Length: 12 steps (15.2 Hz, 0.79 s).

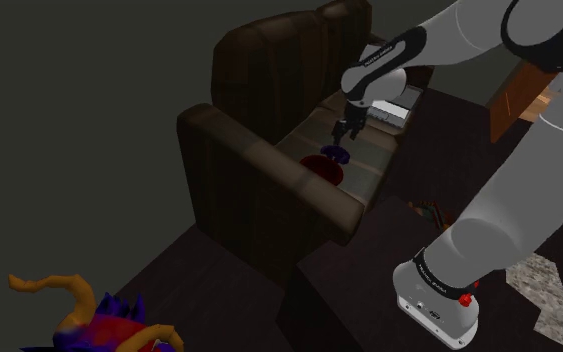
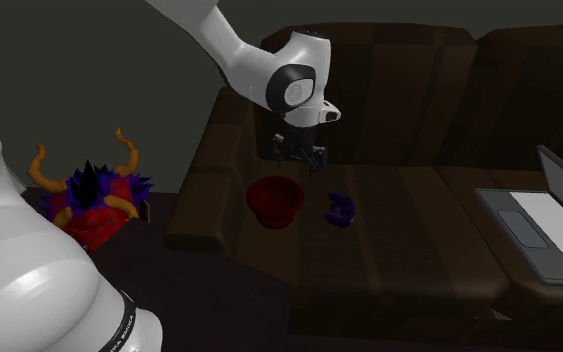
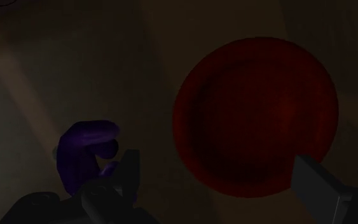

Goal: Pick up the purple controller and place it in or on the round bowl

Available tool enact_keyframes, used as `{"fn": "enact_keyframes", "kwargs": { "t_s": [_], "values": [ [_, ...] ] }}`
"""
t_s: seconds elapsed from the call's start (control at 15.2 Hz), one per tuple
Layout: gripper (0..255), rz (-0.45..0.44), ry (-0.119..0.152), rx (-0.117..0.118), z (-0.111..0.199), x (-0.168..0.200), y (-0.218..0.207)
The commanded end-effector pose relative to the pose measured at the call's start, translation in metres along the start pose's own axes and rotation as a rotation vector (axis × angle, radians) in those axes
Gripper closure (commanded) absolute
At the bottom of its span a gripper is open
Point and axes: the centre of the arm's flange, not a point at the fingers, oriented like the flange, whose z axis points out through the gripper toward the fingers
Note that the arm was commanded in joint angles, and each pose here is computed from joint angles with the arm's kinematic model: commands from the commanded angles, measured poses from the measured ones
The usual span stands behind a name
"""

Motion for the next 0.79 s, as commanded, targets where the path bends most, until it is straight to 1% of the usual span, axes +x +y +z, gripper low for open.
{"fn": "enact_keyframes", "kwargs": {
  "t_s": [0.0, 0.66, 0.73],
  "values": [
    [0, -0.004, 0.005, -0.001, 0.018, 0.016, 0.012],
    [0, -0.022, 0.025, -0.003, 0.11, 0.09, 0.067],
    [0, -0.022, 0.025, -0.003, 0.111, 0.091, 0.067]
  ]
}}
